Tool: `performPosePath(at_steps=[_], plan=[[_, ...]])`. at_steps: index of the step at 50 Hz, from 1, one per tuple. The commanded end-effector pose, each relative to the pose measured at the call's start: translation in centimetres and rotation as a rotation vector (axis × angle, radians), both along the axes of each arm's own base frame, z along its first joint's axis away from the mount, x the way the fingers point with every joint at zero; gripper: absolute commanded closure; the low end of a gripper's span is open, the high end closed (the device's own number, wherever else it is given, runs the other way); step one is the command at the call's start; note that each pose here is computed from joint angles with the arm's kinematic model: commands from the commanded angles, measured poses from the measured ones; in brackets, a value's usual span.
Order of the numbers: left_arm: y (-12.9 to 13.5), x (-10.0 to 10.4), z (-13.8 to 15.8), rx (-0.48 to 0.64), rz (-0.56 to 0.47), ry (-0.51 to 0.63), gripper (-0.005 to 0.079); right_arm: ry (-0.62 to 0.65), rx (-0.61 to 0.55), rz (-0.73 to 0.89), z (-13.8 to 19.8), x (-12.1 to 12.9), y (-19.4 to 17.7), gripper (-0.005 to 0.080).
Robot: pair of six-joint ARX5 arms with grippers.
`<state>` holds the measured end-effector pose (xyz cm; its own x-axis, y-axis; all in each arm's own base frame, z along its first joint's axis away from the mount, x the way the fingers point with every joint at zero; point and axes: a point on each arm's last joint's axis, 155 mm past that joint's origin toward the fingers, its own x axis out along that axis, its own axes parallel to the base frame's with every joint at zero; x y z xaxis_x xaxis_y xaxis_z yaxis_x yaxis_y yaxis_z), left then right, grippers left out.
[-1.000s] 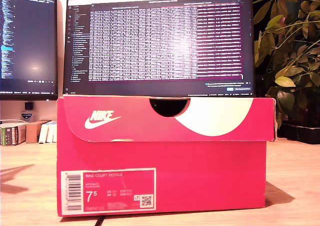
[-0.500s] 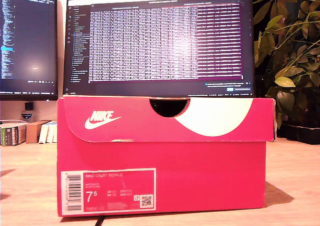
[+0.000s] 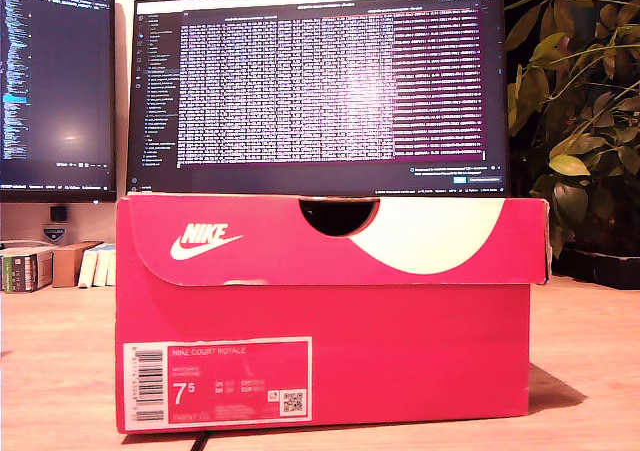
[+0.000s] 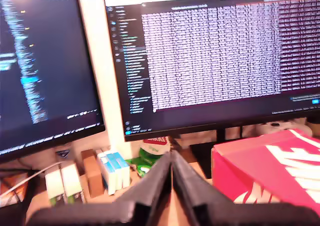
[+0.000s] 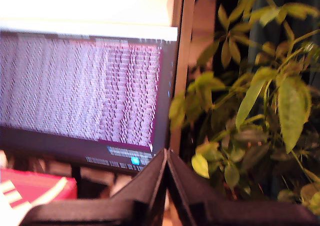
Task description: Close the red shoebox by pushing the lid with your left arm and holding the box in place with your right arm
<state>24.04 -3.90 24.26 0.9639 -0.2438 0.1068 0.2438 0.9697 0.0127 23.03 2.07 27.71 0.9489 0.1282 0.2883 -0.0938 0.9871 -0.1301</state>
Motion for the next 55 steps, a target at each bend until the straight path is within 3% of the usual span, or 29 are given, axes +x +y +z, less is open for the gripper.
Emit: performPosePath(at_steps=[1, 7, 20, 33, 43, 55], plan=[[0.1, 0.1, -1.7, -0.018, 0.004, 0.018, 0.0762, 0.006, 0.004, 0.005, -1.0, -0.1, 0.1, 0.0765], [0.4, -0.4, -2.2, -0.037, 0.023, -0.010, 0.0762, 0.029, 0.005, 0.017, -1.5, 0.1, 0.3, 0.0765], [1.4, 0.1, -3.8, -0.039, 0.078, 0.053, 0.0762, 0.079, 0.010, 0.017, -2.7, 0.5, 0.3, 0.0765], [3.9, 0.3, -6.4, -0.068, 0.216, 0.157, 0.0762, 0.192, 0.072, -0.106, -5.6, 1.1, -2.1, 0.0765], [3.9, 0.4, -7.3, -0.077, 0.217, 0.180, 0.0762, 0.314, 0.099, -0.165, -9.5, 1.5, -3.2, 0.0765], [3.8, 0.9, -10.7, -0.085, 0.214, 0.243, 0.0762, 0.408, 0.060, -0.138, -14.1, 2.1, -2.4, 0.0764]])
